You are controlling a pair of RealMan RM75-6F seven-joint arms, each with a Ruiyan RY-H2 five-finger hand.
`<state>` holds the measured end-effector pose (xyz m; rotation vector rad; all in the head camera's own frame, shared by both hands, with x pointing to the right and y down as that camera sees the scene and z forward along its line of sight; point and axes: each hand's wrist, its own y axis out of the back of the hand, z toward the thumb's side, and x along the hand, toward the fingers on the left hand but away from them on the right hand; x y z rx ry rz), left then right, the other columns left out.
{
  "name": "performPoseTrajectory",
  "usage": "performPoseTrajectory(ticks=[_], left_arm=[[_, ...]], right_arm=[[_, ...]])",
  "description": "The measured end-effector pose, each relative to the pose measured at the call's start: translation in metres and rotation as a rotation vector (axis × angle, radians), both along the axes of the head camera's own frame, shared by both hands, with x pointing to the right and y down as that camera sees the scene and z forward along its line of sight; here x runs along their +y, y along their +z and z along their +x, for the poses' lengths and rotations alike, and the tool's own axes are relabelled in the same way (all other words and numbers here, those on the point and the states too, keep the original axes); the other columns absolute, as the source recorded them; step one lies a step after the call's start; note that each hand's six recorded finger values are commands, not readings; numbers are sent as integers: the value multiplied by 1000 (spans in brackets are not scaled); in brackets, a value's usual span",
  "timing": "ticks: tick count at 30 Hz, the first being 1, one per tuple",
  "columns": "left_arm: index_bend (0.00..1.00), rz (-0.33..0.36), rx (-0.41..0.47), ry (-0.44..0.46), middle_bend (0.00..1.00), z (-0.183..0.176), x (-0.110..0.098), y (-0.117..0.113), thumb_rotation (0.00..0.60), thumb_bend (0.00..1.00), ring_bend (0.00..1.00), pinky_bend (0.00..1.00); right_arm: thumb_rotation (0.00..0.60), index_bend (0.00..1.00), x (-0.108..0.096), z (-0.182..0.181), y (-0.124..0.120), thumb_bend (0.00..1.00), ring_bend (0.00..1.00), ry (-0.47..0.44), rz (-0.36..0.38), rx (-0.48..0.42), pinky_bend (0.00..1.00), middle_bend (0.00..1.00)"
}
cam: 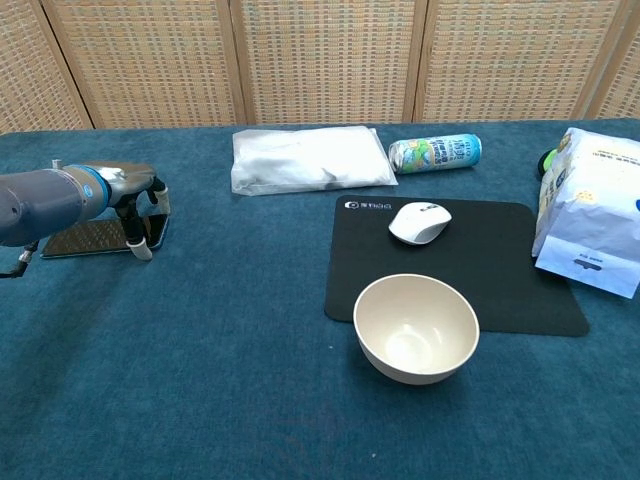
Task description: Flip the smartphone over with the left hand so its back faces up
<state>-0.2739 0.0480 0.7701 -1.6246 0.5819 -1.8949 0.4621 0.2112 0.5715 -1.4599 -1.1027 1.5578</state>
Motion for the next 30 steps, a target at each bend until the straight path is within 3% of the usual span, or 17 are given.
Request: performPoseTrajectory(ticks=[8,16,30], left_arm=[[394,5,-13,-11,284,2,-1,1,600,0,41,0],[404,25,3,-5,296,5,-1,-4,600,0,56,0],[417,54,152,0,306,12,-2,-37,600,0,75,0]], right_arm=[[600,0,0,0,-1,0,0,3,0,-5,0,0],[600,0,0,1,0,0,0,4,-3,-9,0,0],[600,0,1,1,0,0,0,6,-6,-11,0,0]])
